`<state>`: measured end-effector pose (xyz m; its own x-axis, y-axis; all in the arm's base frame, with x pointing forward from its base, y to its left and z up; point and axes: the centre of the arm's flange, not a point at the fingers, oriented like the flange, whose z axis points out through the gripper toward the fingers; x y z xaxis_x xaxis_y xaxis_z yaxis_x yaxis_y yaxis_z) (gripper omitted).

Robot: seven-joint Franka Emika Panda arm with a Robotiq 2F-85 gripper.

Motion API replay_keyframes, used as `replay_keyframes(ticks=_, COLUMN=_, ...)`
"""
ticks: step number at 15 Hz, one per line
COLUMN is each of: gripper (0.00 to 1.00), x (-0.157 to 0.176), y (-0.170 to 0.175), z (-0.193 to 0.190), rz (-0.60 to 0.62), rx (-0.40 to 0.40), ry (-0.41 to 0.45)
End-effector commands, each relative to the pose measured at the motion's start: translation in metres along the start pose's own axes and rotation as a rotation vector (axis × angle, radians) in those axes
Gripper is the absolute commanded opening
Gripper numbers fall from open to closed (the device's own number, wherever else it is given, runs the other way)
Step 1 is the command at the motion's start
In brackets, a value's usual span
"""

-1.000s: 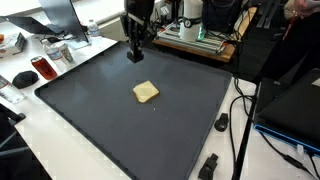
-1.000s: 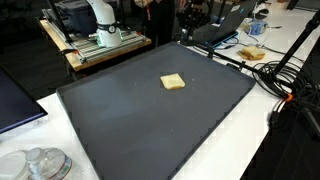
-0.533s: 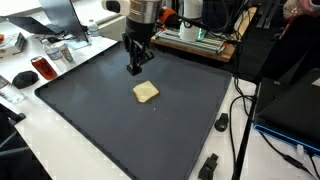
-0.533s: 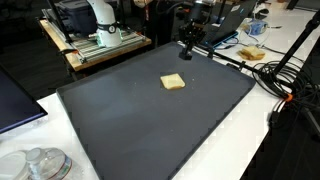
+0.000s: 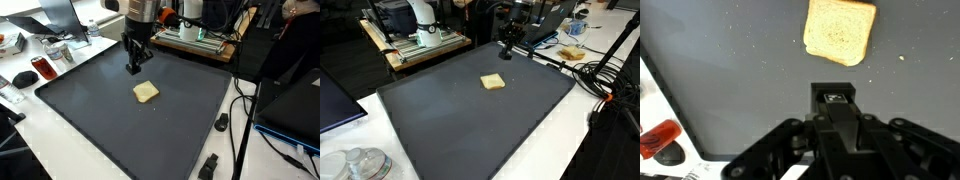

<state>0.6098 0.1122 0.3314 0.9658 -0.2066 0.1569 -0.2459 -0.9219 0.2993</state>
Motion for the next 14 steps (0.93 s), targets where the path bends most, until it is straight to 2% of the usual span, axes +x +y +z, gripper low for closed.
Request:
replay_keyframes(ticks=1, gripper=0.06, x=0.005, y=-0.015, z=0.008, rz=0.037, rx=-0.024, ry=0.006)
replay_keyframes(ticks=7, gripper=0.06, x=0.003, y=-0.048, z=0.035, rz=0.127, rx=-0.113, ry=0.046)
replay_keyframes(ticks=14, gripper=0.05, x=-0.008, y=-0.09, z=0.062, rz=0.128, rx=-0.186, ry=0.122)
